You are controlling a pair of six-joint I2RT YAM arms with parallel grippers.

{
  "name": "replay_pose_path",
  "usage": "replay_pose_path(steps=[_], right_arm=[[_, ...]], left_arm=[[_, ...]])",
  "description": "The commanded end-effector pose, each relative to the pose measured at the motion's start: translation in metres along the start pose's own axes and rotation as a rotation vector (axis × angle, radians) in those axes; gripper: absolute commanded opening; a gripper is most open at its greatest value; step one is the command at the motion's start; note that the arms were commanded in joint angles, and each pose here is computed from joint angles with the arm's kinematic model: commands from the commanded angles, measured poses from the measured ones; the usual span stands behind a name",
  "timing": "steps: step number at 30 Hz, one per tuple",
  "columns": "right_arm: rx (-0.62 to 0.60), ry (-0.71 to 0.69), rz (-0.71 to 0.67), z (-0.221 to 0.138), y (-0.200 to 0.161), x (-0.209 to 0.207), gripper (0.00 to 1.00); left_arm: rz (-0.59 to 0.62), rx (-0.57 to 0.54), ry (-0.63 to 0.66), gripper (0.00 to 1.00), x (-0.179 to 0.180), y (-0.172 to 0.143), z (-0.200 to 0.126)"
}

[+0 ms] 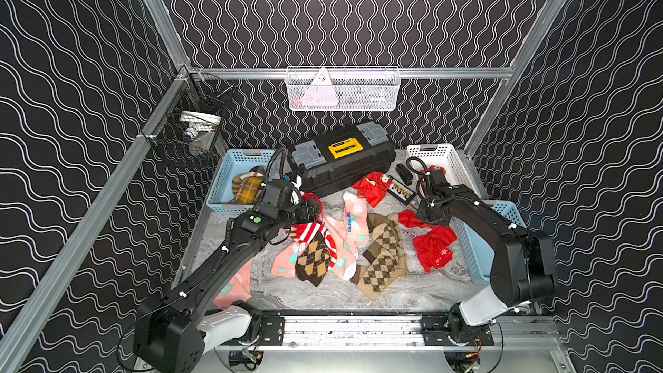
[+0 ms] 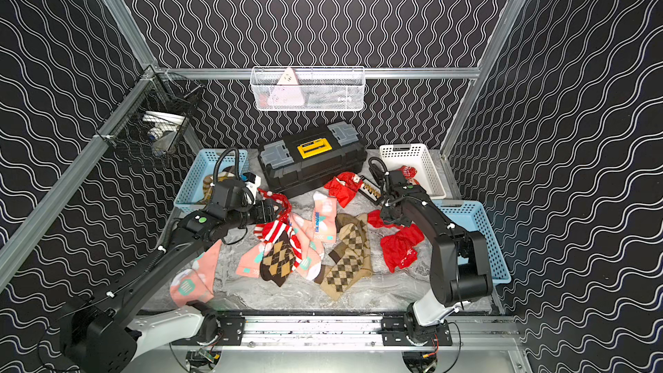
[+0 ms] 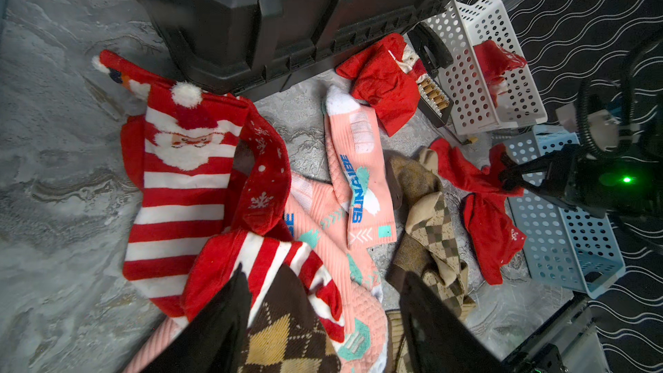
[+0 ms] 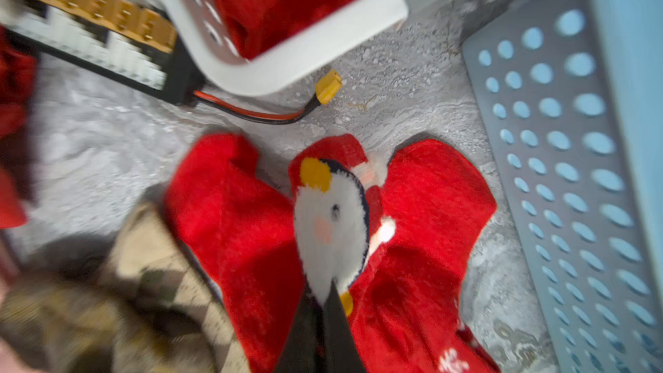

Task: Sort the socks into the basket by color
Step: Pick up the sock at the center of the board, then place the sock in the bin.

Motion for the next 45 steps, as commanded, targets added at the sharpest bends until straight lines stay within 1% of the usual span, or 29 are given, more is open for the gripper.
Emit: replay_pose_path(steps=[1,4,7,10,13,17,20,22,24,26,27,28,29,31,33,40,45], right_arm=[[-0.007,0.042,-0.007,-0.020,0.002,0.004,0.00],[-0.052,0.087,0.008,-0.040,0.012,0.008,0.00],[-0.149,0.153,0.030,-0.061,0.034,0.016,0.00],[-0.271,0.183,0.048,-0.084,0.067,0.027,0.00],[-0.376,0.168,0.068,-0.098,0.107,0.032,0.00],[-0.474,0.186,0.154,-0.103,0.166,0.026,0.00],[-0.532,0.202,0.186,-0.099,0.206,0.023,0.00],[-0.556,0.208,0.204,-0.092,0.231,0.021,0.00],[-0.578,0.231,0.220,-0.077,0.251,0.019,0.00],[-0.559,0.240,0.244,-0.058,0.264,0.013,0.00],[-0.536,0.237,0.248,-0.048,0.267,0.011,0.00],[-0.559,0.231,0.232,-0.048,0.271,0.012,0.00],[-0.558,0.243,0.218,-0.038,0.269,0.016,0.00],[-0.478,0.239,0.236,-0.008,0.265,0.015,0.00],[-0.411,0.238,0.227,0.016,0.257,0.017,0.00],[-0.259,0.188,0.222,0.091,0.217,0.016,0.00],[-0.202,0.174,0.218,0.117,0.202,0.015,0.00]], left_arm=[[0.005,-0.028,-0.004,0.70,-0.003,0.005,0.000],[0.020,-0.027,-0.003,0.70,-0.005,0.004,-0.001],[0.040,-0.017,-0.005,0.70,-0.009,0.002,0.000],[0.059,-0.019,-0.008,0.70,-0.013,0.000,-0.002],[0.076,-0.017,-0.013,0.70,-0.016,-0.004,-0.005],[0.099,-0.026,-0.020,0.70,-0.021,-0.009,-0.013],[0.098,-0.033,-0.036,0.70,-0.025,-0.014,-0.021],[0.107,-0.033,-0.044,0.70,-0.028,-0.019,-0.026],[0.117,-0.031,-0.042,0.70,-0.030,-0.023,-0.031],[0.123,-0.032,-0.044,0.70,-0.031,-0.025,-0.034],[0.123,-0.034,-0.044,0.70,-0.031,-0.027,-0.035],[0.121,-0.036,-0.045,0.70,-0.031,-0.028,-0.035],[0.119,-0.038,-0.044,0.70,-0.030,-0.029,-0.036],[0.119,-0.036,-0.044,0.70,-0.030,-0.031,-0.034],[0.121,-0.032,-0.045,0.70,-0.030,-0.032,-0.031],[0.122,-0.015,-0.058,0.70,-0.032,-0.039,-0.023],[0.123,-0.012,-0.050,0.70,-0.029,-0.042,-0.024]])
Point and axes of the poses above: each gripper's point midway between its finger pads, its own z axis out along the fingers, its own x axis along the line the jaws close on, y = z × x, the point moved 4 cm from there along -z, back along the fingers, and after that the axes turned 2 degrees about z, right-handed, at the moved point
